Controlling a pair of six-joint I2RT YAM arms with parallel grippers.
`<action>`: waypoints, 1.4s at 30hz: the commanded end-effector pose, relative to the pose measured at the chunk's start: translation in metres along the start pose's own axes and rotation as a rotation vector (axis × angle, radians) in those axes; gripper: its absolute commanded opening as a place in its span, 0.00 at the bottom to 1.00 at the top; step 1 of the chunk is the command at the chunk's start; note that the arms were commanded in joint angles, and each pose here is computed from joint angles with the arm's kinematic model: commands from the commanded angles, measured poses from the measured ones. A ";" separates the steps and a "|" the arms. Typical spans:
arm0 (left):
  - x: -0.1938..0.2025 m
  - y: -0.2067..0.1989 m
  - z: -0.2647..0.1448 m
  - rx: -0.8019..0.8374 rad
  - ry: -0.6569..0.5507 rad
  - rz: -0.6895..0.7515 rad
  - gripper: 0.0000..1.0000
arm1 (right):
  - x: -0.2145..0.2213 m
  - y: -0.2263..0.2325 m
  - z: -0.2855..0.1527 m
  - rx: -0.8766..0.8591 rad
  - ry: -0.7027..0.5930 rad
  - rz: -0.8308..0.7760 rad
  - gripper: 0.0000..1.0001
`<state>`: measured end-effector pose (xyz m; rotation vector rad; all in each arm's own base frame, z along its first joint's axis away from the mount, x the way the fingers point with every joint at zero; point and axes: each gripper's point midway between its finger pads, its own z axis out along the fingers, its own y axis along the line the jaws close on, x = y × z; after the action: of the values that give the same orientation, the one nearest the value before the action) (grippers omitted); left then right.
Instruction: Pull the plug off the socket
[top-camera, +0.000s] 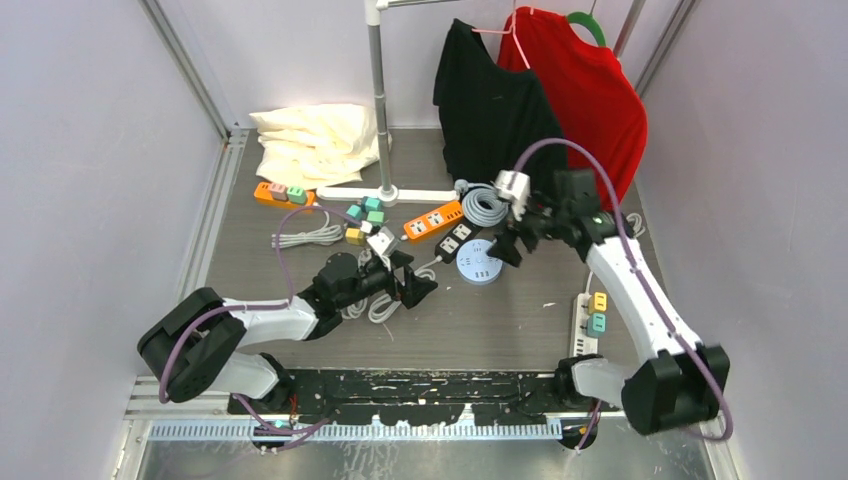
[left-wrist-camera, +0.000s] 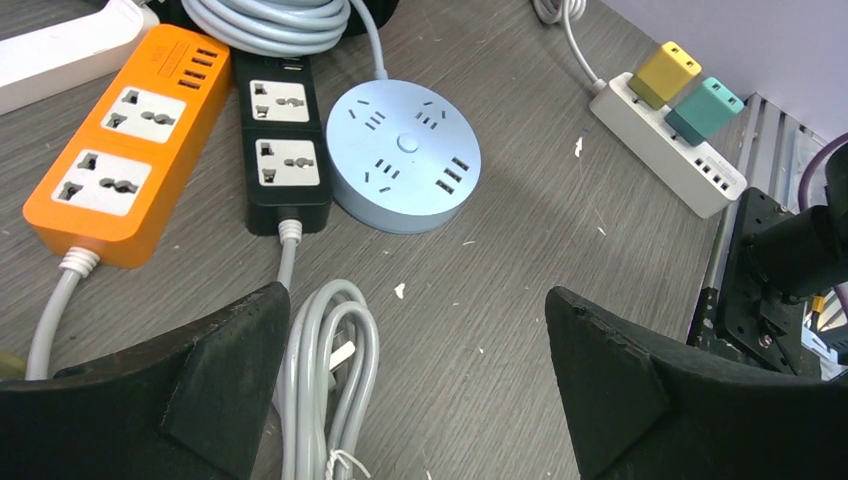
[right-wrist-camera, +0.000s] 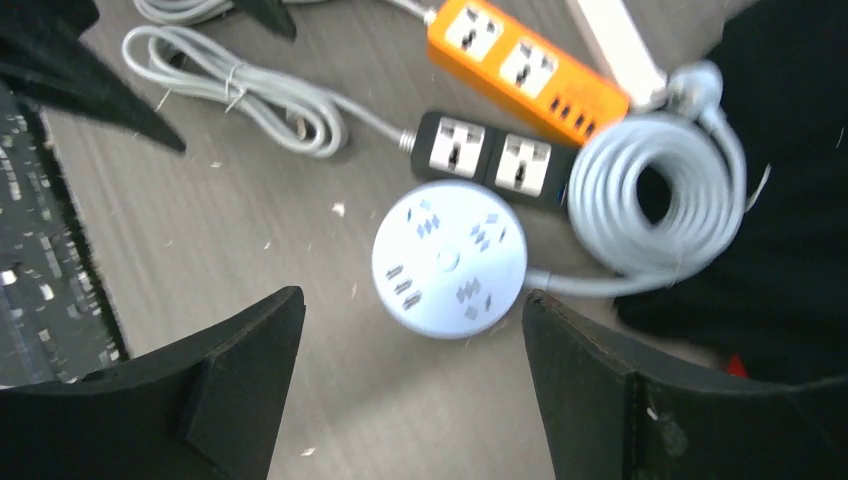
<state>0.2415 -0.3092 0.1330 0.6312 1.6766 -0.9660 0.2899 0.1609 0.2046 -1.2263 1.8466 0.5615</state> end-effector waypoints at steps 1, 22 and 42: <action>-0.030 -0.002 -0.004 -0.010 -0.117 0.021 0.97 | 0.010 0.021 -0.036 -0.087 -0.173 0.111 0.85; -0.026 0.021 -0.001 -0.140 -0.124 -0.051 0.97 | 0.107 -0.054 -0.117 0.366 0.201 0.401 0.86; -0.018 0.024 0.010 -0.141 -0.077 -0.068 0.97 | 0.204 -0.033 -0.164 0.806 0.516 0.542 1.00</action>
<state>0.2622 -0.2985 0.1212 0.4597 1.7552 -0.8896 0.2137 -0.0623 0.1279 -0.4356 2.4929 -0.1677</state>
